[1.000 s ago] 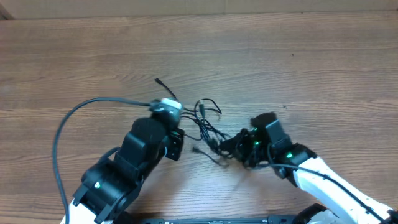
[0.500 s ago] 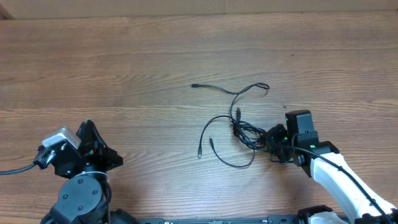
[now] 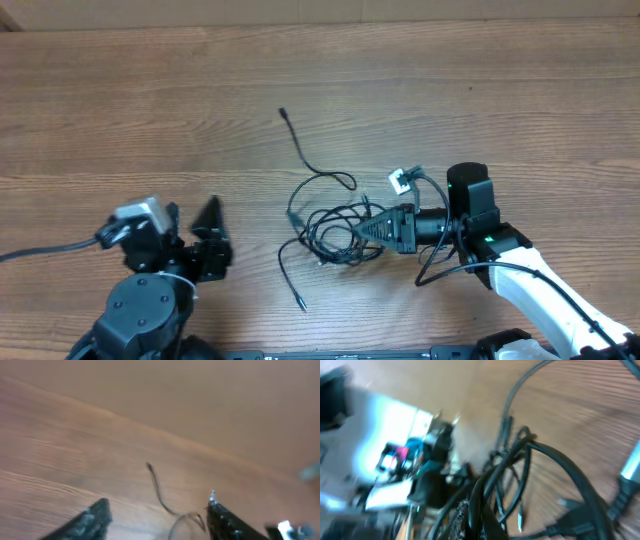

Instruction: Untangle cables

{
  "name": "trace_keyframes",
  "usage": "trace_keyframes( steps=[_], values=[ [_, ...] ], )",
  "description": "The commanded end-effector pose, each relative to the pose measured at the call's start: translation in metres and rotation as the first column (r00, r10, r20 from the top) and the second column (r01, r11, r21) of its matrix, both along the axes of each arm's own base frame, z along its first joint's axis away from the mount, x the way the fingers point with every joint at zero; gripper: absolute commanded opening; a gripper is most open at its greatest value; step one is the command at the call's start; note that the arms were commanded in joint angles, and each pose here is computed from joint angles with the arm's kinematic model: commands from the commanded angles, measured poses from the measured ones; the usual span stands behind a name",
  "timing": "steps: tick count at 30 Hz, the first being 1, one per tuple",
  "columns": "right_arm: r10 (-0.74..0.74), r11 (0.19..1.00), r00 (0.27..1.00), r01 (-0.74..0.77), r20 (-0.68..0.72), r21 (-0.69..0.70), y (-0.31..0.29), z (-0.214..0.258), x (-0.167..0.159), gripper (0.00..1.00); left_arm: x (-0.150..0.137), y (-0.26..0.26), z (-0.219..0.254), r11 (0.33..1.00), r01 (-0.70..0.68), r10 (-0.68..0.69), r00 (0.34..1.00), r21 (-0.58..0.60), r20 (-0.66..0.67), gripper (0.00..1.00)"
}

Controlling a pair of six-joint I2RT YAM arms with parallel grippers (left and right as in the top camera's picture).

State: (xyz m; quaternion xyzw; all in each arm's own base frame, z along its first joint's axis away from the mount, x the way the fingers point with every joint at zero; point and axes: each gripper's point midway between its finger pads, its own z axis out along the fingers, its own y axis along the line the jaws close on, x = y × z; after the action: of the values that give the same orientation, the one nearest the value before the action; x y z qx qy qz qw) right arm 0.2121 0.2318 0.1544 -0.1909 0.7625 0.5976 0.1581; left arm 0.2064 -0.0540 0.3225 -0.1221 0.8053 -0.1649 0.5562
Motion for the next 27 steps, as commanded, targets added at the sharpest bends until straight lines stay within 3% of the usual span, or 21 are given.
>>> trace_keyframes(
  steps=[1,5,10,13,16,17,18,22,27],
  values=[
    [0.146,0.984,0.986,-0.153,0.084,0.091,0.008,0.020,-0.023,0.04,-0.005,-0.038,-0.012,0.981,0.188,-0.192,0.978,-0.054,-0.078,1.00],
    [0.165,0.980,0.981,-0.175,0.102,0.095,0.012,0.022,-0.026,0.04,-0.005,-0.051,-0.032,0.970,0.237,-0.241,0.955,-0.044,-0.173,1.00],
    [0.166,0.980,0.981,-0.175,0.101,0.095,0.012,0.022,-0.026,0.04,-0.007,-0.079,-0.069,0.937,0.342,-0.348,0.879,-0.076,-0.326,1.00],
    [0.167,0.980,0.981,-0.176,0.096,0.097,0.012,0.022,-0.027,0.04,-0.003,-0.084,-0.098,0.940,0.333,-0.332,0.845,-0.072,-0.420,0.93],
    [0.167,0.980,0.982,-0.176,0.091,0.096,0.012,0.021,-0.027,0.04,0.000,-0.087,-0.122,0.943,0.329,-0.307,0.808,-0.048,-0.502,0.49],
    [0.167,0.980,0.982,-0.175,0.087,0.095,0.012,0.021,-0.027,0.04,0.001,-0.089,-0.127,0.944,0.325,-0.302,0.796,-0.049,-0.525,0.44],
    [0.167,0.980,0.983,-0.175,0.081,0.094,0.012,0.020,-0.028,0.04,0.003,-0.090,-0.132,0.947,0.318,-0.294,0.787,-0.051,-0.542,0.44],
    [0.168,0.980,0.983,-0.174,0.071,0.092,0.012,0.019,-0.028,0.04,0.012,-0.089,-0.151,0.964,0.265,-0.228,0.766,-0.028,-0.602,0.67],
    [0.168,0.981,0.984,-0.173,0.058,0.090,0.012,0.018,-0.029,0.04,0.025,-0.086,-0.174,0.971,0.235,-0.147,0.744,0.050,-0.652,0.88]
  ],
)
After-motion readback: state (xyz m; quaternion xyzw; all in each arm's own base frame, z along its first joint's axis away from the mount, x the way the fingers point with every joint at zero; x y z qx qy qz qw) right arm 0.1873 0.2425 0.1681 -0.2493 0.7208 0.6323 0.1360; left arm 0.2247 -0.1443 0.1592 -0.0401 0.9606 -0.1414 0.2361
